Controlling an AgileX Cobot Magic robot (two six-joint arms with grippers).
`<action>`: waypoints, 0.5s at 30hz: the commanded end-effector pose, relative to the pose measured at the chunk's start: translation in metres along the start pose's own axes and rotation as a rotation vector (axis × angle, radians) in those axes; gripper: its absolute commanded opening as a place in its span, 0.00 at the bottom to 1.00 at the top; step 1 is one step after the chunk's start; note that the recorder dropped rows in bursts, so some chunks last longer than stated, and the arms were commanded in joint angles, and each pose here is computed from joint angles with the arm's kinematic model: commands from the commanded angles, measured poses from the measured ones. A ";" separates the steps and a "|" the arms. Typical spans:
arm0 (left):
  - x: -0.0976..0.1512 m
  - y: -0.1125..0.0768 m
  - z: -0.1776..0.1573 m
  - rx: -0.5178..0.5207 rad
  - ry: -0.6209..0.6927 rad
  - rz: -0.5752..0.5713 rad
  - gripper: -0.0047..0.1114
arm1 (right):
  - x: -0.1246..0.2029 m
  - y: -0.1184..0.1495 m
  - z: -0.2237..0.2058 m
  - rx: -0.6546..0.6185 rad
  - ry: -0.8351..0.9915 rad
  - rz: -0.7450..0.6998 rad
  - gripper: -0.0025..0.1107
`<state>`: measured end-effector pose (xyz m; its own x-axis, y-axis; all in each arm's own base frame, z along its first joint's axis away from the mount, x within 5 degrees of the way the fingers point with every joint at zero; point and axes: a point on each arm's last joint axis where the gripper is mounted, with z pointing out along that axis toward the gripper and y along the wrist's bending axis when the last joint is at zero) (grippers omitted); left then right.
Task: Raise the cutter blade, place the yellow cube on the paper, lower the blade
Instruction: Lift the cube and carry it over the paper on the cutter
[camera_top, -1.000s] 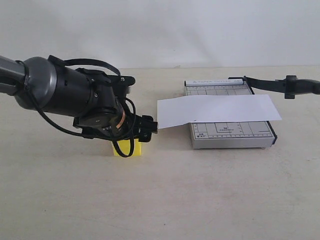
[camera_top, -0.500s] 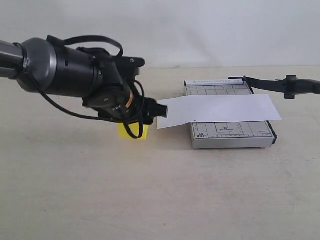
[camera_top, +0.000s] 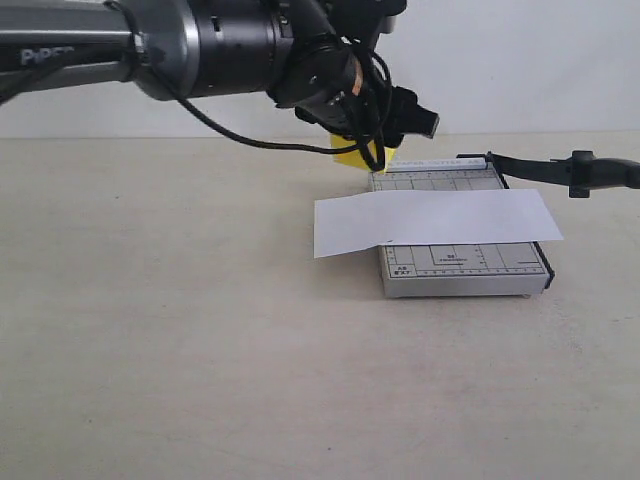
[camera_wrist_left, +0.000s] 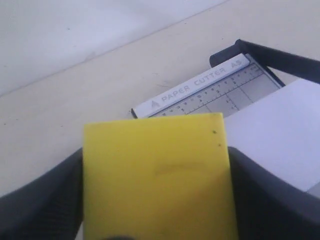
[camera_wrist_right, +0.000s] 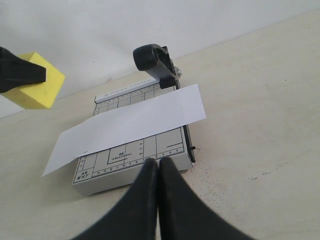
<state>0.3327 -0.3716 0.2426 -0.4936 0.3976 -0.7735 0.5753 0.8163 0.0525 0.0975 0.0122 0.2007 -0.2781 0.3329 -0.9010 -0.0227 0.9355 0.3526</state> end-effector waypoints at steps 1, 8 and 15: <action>-0.007 -0.012 0.014 0.065 0.007 -0.065 0.08 | 0.000 0.000 0.000 0.000 -0.002 -0.006 0.02; 0.002 -0.032 0.039 0.155 0.054 -0.118 0.08 | 0.000 0.000 0.000 0.000 -0.002 -0.006 0.02; 0.015 -0.038 0.053 0.154 0.086 -0.105 0.08 | 0.000 0.000 0.000 0.000 -0.002 -0.006 0.02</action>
<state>0.3397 -0.4161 0.1950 -0.6076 0.3525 -0.7117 0.6020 0.7890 -0.1232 0.0975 0.0122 0.2007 -0.2781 0.3329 -0.9010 -0.0227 0.9355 0.3526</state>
